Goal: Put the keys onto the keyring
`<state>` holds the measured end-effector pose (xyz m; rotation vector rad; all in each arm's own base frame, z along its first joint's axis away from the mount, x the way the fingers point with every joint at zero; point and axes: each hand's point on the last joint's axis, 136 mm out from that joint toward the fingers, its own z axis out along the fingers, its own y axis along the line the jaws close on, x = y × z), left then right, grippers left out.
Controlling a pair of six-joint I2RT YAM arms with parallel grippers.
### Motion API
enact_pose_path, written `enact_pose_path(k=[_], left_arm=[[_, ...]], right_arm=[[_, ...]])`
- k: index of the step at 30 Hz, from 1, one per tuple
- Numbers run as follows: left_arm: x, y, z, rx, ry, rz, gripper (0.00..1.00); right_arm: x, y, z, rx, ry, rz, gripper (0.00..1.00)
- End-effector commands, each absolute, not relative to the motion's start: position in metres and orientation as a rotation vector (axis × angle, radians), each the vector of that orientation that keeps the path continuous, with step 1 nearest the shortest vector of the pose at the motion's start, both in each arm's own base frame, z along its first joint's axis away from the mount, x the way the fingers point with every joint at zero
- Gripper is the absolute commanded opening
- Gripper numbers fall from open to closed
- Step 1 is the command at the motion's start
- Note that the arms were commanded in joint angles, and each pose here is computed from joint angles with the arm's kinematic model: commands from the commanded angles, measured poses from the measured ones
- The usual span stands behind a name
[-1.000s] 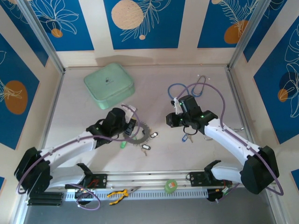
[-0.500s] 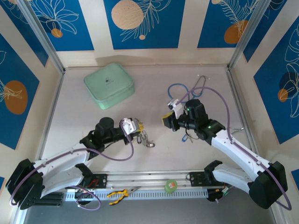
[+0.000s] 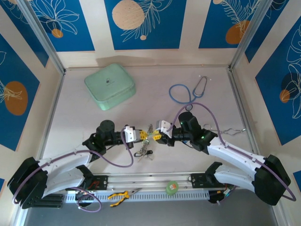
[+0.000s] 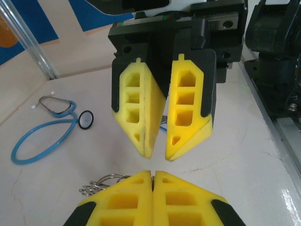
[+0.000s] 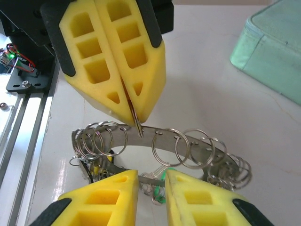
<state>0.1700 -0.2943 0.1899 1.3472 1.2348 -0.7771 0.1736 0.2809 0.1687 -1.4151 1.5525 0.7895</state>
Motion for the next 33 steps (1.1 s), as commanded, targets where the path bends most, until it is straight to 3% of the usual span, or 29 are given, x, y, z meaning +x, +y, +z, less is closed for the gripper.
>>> enact_pose_path(k=[1, 6, 10, 14, 17, 24, 33], left_arm=[[0.160, -0.299, 0.208, 1.354, 1.106, -0.804, 0.00], [0.168, -0.297, 0.209, 1.306, 1.121, -0.770, 0.00], [0.176, -0.295, 0.212, 1.252, 1.130, -0.741, 0.00], [0.179, -0.295, 0.217, 1.221, 1.127, -0.739, 0.00], [0.181, -0.295, 0.219, 1.206, 1.127, -0.738, 0.00], [0.182, -0.296, 0.223, 1.188, 1.115, -0.750, 0.00], [0.180, -0.296, 0.231, 1.172, 1.092, -0.765, 0.00]], right_arm=[[0.169, 0.285, 0.168, -1.444, 1.489, 0.767, 0.22], [0.178, 0.279, 0.176, -1.238, 1.630, 0.857, 0.23], [0.193, 0.261, 0.175, -0.827, 1.968, 0.986, 0.27], [0.191, 0.250, 0.173, -0.404, 2.257, 1.248, 0.30], [0.180, 0.256, 0.175, -0.255, 2.328, 1.441, 0.31], [0.164, 0.272, 0.185, -0.202, 2.313, 1.635, 0.41], [0.159, 0.287, 0.187, -0.263, 2.320, 1.742, 0.43]])
